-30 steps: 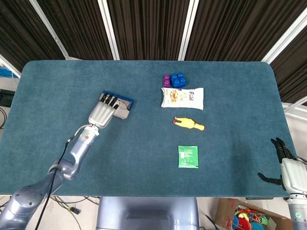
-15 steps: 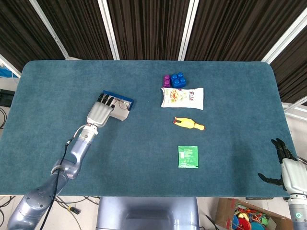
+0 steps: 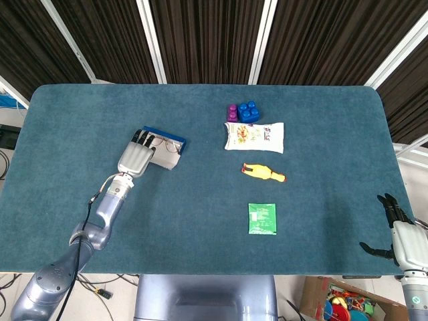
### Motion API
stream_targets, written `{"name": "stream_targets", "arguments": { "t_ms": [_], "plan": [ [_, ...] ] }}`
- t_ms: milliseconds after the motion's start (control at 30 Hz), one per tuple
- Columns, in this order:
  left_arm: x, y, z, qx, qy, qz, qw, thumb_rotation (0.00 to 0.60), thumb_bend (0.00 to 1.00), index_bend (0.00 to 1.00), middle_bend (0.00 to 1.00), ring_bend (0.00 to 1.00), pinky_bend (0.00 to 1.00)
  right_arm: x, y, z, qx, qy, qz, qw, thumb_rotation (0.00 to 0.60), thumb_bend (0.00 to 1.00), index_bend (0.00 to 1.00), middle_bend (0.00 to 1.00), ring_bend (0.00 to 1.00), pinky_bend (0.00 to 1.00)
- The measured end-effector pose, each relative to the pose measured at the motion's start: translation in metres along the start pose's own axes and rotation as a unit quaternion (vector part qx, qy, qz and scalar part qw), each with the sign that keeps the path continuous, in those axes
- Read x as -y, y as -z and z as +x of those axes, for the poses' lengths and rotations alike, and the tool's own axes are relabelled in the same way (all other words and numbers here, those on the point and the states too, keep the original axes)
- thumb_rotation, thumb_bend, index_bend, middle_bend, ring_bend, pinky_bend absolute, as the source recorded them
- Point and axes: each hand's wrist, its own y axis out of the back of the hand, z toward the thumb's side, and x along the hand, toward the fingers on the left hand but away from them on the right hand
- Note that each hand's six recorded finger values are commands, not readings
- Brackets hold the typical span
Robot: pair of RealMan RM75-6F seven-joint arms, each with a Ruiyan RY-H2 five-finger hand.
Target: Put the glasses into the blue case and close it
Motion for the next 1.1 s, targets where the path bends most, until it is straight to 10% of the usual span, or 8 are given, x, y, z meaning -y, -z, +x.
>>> {"name": "stream_targets", "arguments": {
  "t_ms": [1100],
  "plan": [
    [-0.030, 0.016, -0.055, 0.032, -0.047, 0.009, 0.9983, 0.600, 0.47, 0.59, 0.16, 0.04, 0.07, 0.000, 0.000, 0.000, 0.005, -0.004, -0.008, 1.0000, 0.600, 0.20, 0.09, 0.02, 0.17, 0.29]
  ]
}}
